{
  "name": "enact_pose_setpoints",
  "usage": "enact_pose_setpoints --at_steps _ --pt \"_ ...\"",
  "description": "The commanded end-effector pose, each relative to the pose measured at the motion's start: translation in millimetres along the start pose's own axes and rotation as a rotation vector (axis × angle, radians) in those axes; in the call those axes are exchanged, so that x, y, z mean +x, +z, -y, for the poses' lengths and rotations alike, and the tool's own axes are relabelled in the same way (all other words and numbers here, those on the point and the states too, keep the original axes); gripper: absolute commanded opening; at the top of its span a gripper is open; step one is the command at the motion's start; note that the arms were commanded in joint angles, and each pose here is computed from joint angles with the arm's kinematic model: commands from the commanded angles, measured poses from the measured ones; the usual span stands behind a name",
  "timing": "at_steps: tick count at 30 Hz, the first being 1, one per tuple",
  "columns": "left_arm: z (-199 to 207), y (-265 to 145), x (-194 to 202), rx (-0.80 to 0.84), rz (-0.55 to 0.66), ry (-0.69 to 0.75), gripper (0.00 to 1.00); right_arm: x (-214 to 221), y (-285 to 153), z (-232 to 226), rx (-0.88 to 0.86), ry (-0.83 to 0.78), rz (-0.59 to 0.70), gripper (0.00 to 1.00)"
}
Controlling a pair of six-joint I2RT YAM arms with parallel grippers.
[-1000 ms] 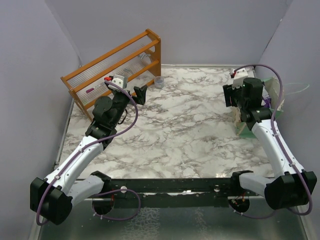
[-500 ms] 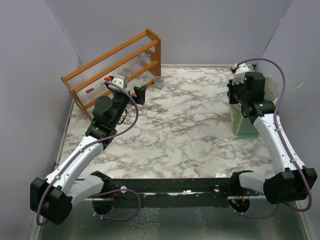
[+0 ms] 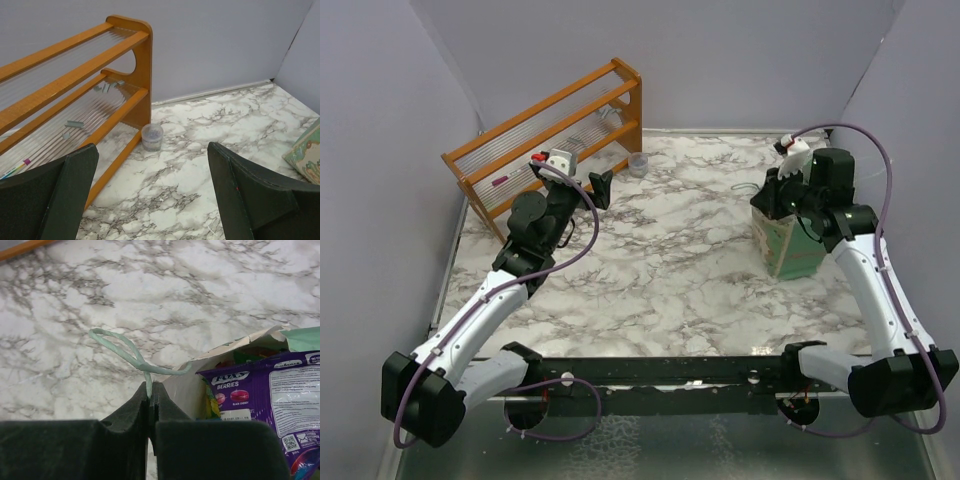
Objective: Take the snacks out of the paper bag
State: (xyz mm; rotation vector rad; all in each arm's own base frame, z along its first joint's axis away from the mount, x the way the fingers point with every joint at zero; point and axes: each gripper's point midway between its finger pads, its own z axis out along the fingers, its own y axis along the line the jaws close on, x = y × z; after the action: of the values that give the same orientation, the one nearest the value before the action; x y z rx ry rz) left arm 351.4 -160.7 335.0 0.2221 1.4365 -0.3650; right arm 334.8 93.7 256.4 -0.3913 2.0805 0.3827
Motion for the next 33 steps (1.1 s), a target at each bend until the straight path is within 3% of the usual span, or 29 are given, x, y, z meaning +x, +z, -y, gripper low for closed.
enact_pose_setpoints --at_steps 1,9,17,20,24,28,31,33 --pt "-0.5 1.9 -9.8 -0.012 0.014 0.011 0.93 -30.1 -30.7 -55.9 -0.260 0.006 0.098 0.01" --pt "-5.1 3.3 -5.7 -0.034 -0.004 0.032 0.93 -40.0 -44.2 -112.9 -0.481 0.062 0.124 0.01" --pt "-14.7 -0.8 -13.4 -0.102 -0.016 0.029 0.91 -54.1 -33.8 -216.7 -0.652 0.082 0.147 0.01" --pt "-16.4 -14.5 -13.8 -0.128 -0.094 -0.012 0.91 -53.1 -22.9 -254.5 -0.704 0.100 0.128 0.01" --pt "-20.5 -61.0 -20.5 -0.198 -0.218 -0.168 0.91 -40.7 -10.1 -305.1 -0.753 0.050 0.104 0.02" --pt "-11.5 -122.0 -49.0 -0.188 -0.222 -0.365 0.92 -28.0 0.6 -327.5 -0.789 0.039 0.090 0.06" --pt "5.5 -158.8 -67.0 -0.106 -0.180 -0.523 0.93 -23.6 1.3 -332.5 -0.821 0.040 0.085 0.16" --pt "21.3 -177.5 -74.0 -0.023 -0.160 -0.635 0.93 -25.1 -6.0 -334.7 -0.850 0.027 0.094 0.29"
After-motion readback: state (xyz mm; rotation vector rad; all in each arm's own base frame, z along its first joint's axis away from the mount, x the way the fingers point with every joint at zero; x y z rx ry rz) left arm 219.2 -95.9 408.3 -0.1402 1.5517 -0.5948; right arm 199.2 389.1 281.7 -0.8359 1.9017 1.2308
